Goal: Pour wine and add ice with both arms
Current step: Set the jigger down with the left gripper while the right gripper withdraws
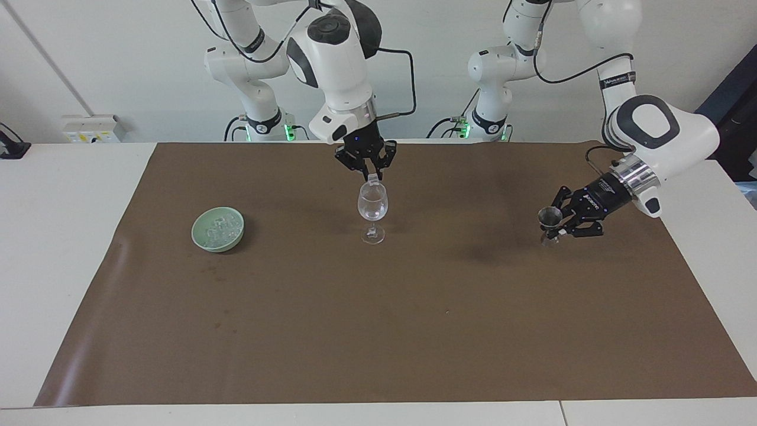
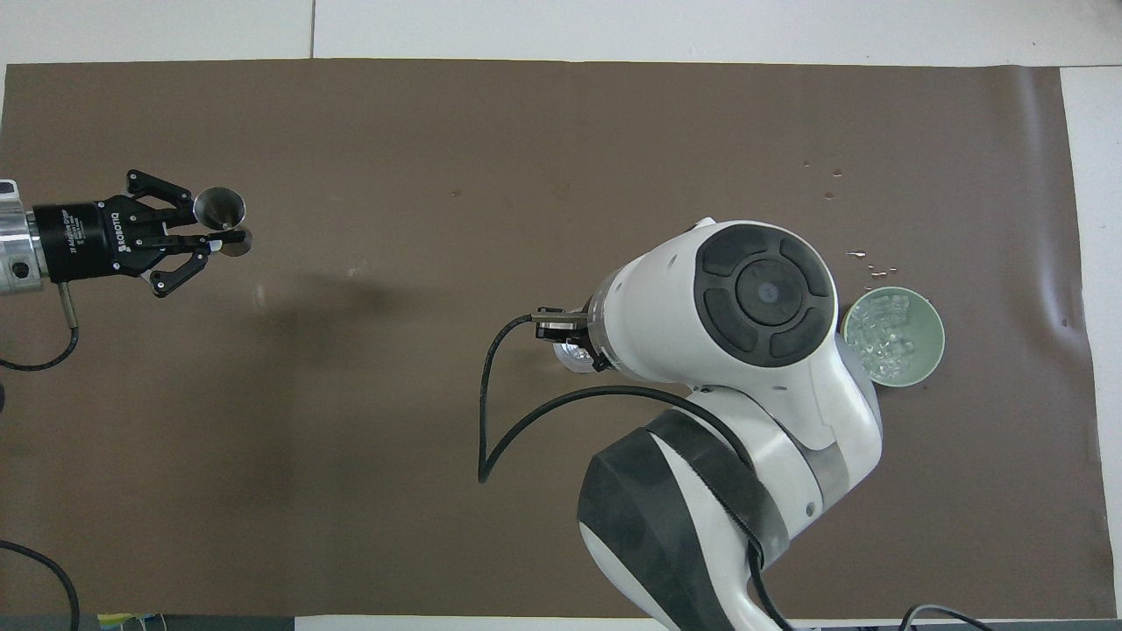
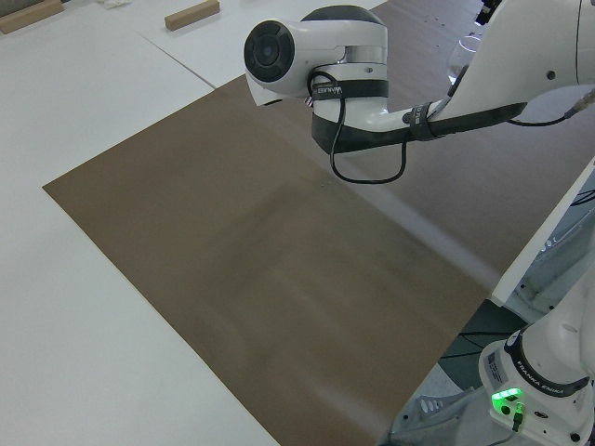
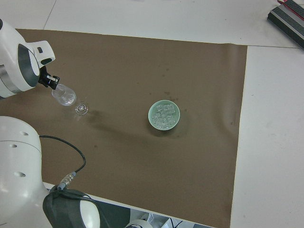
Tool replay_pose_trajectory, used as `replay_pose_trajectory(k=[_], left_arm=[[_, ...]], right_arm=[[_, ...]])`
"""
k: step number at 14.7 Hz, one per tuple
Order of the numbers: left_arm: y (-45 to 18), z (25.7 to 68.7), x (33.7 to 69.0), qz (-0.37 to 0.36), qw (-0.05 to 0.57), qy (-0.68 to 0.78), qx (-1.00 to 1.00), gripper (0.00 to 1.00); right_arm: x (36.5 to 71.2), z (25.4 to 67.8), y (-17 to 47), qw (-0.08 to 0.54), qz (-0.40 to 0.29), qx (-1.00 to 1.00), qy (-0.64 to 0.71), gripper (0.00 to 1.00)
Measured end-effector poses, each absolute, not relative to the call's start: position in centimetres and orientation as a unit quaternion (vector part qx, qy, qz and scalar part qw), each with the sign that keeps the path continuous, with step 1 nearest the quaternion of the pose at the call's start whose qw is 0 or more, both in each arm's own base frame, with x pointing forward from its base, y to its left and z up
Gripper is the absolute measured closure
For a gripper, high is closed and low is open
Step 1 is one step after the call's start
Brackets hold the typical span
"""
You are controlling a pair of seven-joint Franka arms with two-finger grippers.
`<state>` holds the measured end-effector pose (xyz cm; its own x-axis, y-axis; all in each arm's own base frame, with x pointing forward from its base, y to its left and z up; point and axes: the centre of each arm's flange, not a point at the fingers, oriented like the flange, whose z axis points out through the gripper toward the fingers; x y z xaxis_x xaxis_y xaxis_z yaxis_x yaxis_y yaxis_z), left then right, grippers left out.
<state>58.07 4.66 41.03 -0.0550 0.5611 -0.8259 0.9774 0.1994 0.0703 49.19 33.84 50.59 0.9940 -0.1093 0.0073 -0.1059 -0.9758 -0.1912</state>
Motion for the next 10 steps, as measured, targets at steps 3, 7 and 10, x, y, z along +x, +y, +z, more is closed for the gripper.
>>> replay_pose_trajectory(k=[3,7,10], left_arm=[[9.5,35.4,57.4,-0.321,0.416,0.654,0.544,0.78],[13.1,30.2,56.9,-0.351,0.449,0.669,0.477,0.78],[14.9,27.7,56.3,-0.360,0.458,0.682,0.442,0.78]], right_arm=[[48.5,49.5,34.3,0.090,-0.001,-0.995,0.049,0.72],[48.5,49.7,34.3,0.090,-0.002,-0.995,0.051,0.67],[48.5,49.8,34.2,0.090,-0.003,-0.995,0.053,0.55]])
